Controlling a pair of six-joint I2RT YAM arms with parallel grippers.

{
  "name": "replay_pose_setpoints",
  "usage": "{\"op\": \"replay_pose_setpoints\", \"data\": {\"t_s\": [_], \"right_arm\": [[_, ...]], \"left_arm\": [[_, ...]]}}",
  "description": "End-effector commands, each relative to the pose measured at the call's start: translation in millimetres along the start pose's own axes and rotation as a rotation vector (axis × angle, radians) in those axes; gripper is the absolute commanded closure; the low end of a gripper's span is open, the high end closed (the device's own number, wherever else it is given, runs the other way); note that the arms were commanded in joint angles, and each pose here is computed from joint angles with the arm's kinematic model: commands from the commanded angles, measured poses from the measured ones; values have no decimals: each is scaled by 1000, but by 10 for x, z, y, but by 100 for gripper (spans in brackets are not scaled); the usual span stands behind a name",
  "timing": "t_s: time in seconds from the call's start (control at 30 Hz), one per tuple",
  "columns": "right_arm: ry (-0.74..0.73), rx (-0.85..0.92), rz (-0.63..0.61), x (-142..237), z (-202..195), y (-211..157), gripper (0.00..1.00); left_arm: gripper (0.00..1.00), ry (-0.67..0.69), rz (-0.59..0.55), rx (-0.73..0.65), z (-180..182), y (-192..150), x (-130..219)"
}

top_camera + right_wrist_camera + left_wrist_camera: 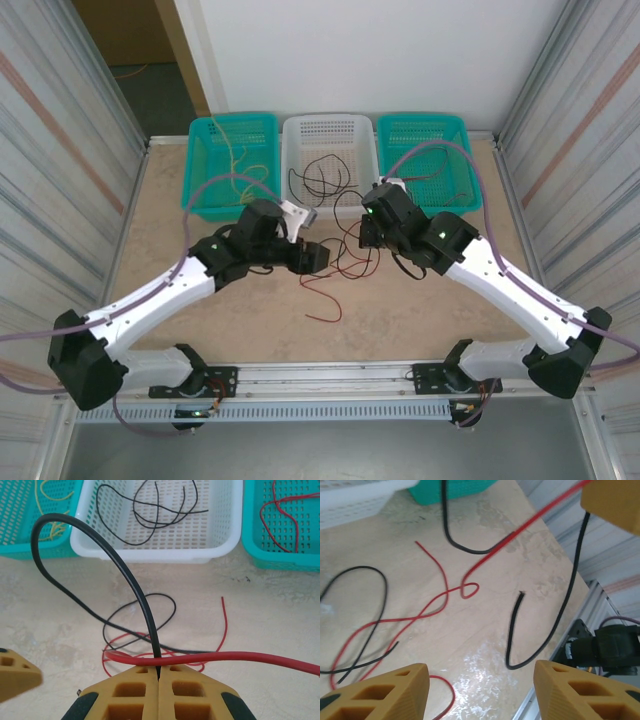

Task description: Untangle the cables

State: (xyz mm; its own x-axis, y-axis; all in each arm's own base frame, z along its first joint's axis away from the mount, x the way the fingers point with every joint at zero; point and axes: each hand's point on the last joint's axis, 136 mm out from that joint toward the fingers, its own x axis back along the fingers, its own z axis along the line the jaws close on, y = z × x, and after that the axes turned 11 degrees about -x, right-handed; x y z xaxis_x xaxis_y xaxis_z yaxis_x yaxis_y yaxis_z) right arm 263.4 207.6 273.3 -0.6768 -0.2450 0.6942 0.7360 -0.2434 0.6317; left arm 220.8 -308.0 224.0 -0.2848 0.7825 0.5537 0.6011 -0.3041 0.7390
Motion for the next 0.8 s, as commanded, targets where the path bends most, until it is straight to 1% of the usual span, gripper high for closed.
{"op": "replay_pose_setpoints", "data": {"t_s": [0.0,0.1,0.27,0.57,0.7,0.77], "right_arm": [[29,-4,-25,151,31,88,100],[46,-14,-25,179,43,87,100],[66,-27,-21,204,55,70,100],[81,-51,-5,161,26,-20,100],[87,-64,-4,148,13,-35,100],[89,-71,-2,141,5,-39,100]], "left_arm": [[41,-91,-26,-29,-272,130,-86],[43,-89,1,-37,-313,84,-202],[53,-42,9,-8,-212,63,-292],[77,7,-12,-15,-120,126,-346],[83,29,-11,-23,-78,132,-356],[89,33,-14,-29,-74,141,-353]]}}
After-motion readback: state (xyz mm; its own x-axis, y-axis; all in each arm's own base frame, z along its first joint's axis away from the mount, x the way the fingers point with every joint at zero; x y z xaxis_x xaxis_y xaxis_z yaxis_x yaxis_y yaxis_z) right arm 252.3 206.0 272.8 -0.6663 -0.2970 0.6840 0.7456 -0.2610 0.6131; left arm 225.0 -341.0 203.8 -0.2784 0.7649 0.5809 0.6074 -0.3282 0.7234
